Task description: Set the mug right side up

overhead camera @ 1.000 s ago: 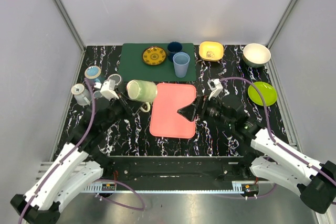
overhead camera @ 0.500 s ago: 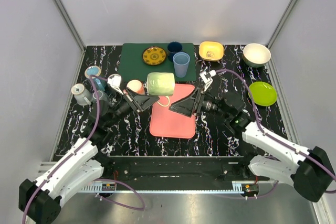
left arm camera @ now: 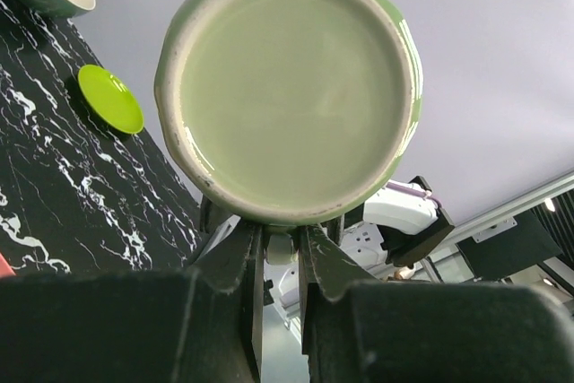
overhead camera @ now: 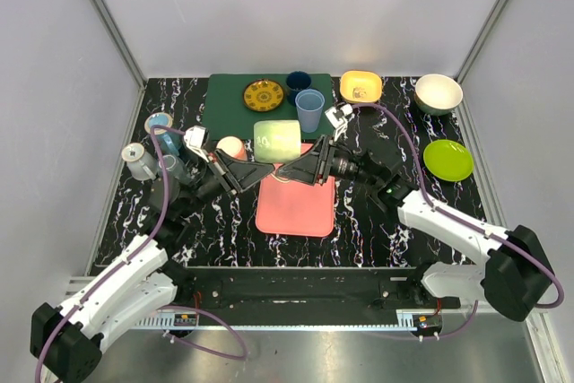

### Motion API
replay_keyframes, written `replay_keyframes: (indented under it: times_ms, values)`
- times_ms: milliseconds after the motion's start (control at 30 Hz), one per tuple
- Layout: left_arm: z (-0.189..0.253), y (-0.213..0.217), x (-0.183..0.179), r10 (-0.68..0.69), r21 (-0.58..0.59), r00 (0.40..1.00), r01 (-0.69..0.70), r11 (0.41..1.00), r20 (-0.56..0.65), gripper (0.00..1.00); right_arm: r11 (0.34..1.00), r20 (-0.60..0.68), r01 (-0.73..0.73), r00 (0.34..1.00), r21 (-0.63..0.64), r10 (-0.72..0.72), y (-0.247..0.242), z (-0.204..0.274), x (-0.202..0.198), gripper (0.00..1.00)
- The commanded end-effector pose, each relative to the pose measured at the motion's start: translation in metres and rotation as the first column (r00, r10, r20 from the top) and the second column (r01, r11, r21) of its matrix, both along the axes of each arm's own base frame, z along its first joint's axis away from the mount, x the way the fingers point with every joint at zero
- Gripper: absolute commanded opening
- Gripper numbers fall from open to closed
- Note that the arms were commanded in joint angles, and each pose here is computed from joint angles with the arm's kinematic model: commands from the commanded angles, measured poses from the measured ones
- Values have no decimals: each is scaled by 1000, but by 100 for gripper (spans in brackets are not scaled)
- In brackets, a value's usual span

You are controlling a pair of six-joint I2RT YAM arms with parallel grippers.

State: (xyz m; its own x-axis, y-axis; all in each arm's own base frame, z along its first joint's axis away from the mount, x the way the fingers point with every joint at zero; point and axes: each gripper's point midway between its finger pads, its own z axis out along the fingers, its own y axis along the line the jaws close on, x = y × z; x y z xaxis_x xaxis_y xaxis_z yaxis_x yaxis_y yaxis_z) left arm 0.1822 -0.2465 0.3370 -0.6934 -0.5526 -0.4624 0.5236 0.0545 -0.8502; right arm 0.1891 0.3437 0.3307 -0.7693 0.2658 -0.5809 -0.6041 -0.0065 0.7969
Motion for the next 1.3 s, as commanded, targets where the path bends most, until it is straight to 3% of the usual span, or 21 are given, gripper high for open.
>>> replay_keyframes:
  times_ms: [0, 200, 300, 367, 400, 533, 667, 700, 733, 833, 900, 967, 1000, 1033, 1067, 1100, 1133, 1200, 1267]
  values:
    - [41, 4, -22, -30, -75, 985, 43, 996, 168, 0, 997, 64, -19, 998, 75, 14, 5, 33, 3, 60]
    - [34, -1, -23, -42, -42, 985, 50, 998, 168, 0, 994, 34, -29, 999, 103, 26, 10, 31, 8, 46]
    - [28, -5, -22, -45, -16, 986, 49, 999, 161, 0, 994, 31, -34, 999, 107, 30, 12, 33, 9, 32]
    - [23, -6, -21, -41, 2, 985, 41, 999, 166, 0, 994, 20, -35, 999, 107, 33, 13, 33, 11, 14]
    - [22, -6, -22, -38, 12, 986, 36, 999, 162, 0, 994, 15, -37, 999, 106, 35, 15, 32, 11, 11]
    - [17, -8, -23, -36, 40, 982, 29, 999, 185, 0, 990, -2, -11, 1000, 138, 11, 13, 33, 16, 0]
    - [11, -8, -24, -33, 60, 983, 23, 998, 181, 0, 989, 6, 3, 1000, 145, -4, 12, 32, 17, 0]
    - [7, -7, -23, -29, 73, 986, 18, 997, 163, 5, 989, 21, 19, 1000, 147, -22, 9, 36, 17, 0]
    - [10, -3, -23, -5, 72, 983, -8, 997, 182, 27, 995, -9, 36, 999, 90, -36, 9, 26, 20, 0]
    - [13, 10, -17, 88, 116, 976, -112, 987, 197, 70, 990, 82, 139, 987, 24, -140, -6, 36, 30, 0]
    - [5, 23, -9, 166, 188, 973, -196, 962, 163, 79, 961, 124, 255, 962, -104, -242, -20, 30, 46, 0]
    - [8, 48, 3, 311, 214, 933, -346, 913, 182, 87, 880, 177, 365, 929, -305, -324, -40, 7, 61, 0]
    - [-8, 58, 7, 360, 278, 922, -386, 880, 143, 89, 792, 214, 471, 882, -389, -420, -55, -6, 81, 0]
    - [-3, 78, 14, 465, 272, 872, -489, 829, 152, 94, 707, 208, 477, 875, -522, -438, -70, -33, 83, 0]
    - [-7, 88, 18, 510, 293, 848, -529, 796, 147, 96, 641, 288, 524, 849, -561, -443, -80, -30, 93, 0]
    - [-20, 106, 24, 590, 347, 797, -593, 726, 128, 96, 526, 319, 555, 820, -645, -475, -91, -54, 110, 0]
    - [-27, 115, 25, 620, 373, 775, -614, 695, 122, 96, 426, 319, 523, 827, -738, -462, -105, -79, 110, 0]
    - [-45, 130, 28, 672, 461, 732, -637, 618, 110, 95, 290, 363, 513, 821, -808, -441, -114, -106, 125, 0]
    - [-59, 132, 30, 679, 528, 728, -616, 585, 96, 94, 208, 381, 498, 822, -842, -424, -123, -127, 129, 0]
